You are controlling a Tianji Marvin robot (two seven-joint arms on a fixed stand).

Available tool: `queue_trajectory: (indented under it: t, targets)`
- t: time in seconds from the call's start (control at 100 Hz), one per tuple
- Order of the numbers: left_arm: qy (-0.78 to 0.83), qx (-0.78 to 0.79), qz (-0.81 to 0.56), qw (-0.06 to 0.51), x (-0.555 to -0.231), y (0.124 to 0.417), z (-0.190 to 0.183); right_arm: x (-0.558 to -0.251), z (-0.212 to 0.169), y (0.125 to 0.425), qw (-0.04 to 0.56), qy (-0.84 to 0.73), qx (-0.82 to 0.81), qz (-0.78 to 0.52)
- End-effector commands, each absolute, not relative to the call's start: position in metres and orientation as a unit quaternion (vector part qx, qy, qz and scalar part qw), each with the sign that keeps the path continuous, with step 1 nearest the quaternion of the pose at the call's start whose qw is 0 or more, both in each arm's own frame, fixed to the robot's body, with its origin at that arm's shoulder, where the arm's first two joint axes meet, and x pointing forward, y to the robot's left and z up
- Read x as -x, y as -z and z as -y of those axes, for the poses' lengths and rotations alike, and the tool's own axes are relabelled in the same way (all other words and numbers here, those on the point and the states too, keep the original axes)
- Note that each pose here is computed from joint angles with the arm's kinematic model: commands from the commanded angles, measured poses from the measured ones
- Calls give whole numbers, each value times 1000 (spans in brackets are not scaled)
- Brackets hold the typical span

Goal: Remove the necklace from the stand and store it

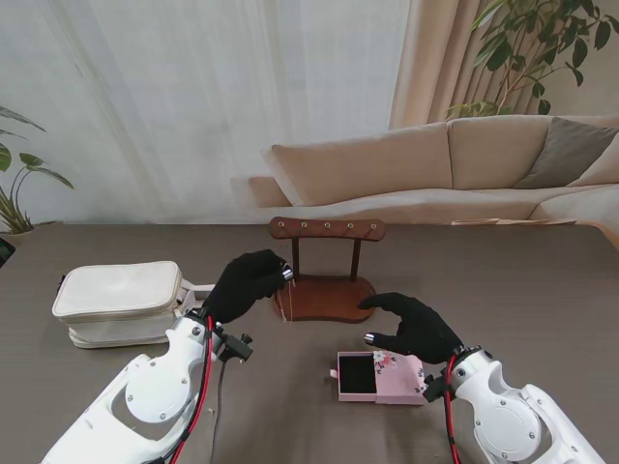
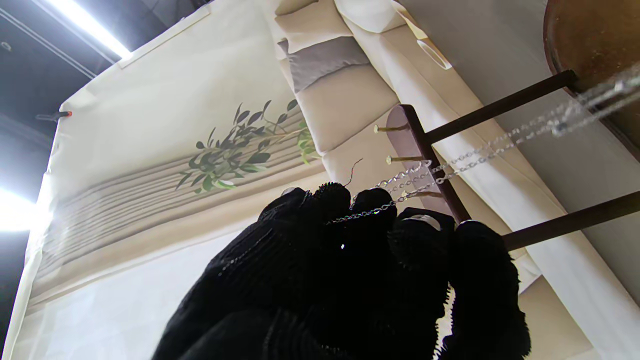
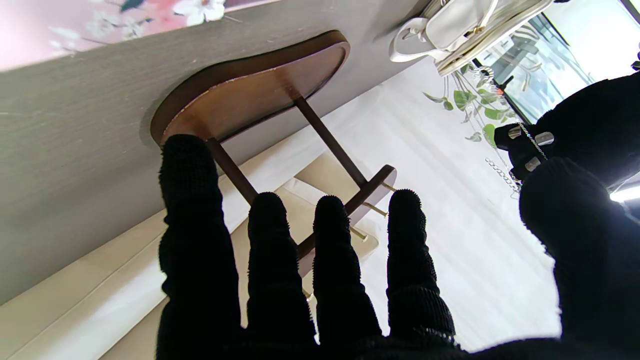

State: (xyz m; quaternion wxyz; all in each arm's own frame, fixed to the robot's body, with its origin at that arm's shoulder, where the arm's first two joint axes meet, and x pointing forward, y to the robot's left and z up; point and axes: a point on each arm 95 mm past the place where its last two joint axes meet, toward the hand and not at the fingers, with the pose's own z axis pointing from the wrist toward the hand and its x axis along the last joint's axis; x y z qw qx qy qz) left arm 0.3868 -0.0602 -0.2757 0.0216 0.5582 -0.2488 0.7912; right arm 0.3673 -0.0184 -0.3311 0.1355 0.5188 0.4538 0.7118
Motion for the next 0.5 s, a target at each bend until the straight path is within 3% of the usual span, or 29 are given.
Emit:
queue_trajectory:
  t: [0.0,0.16,0.49]
  targets:
    - [-792,-558,246,28,-382,277,61,-362,17,336,131,-702,-519,-470]
    - [-795,-556,242,22,-377,274,56,-360,22,335,157,-690,-499,-500]
    - [-797,-555,239,14,-366,272,46,-358,48,337,277,-618,-416,-606]
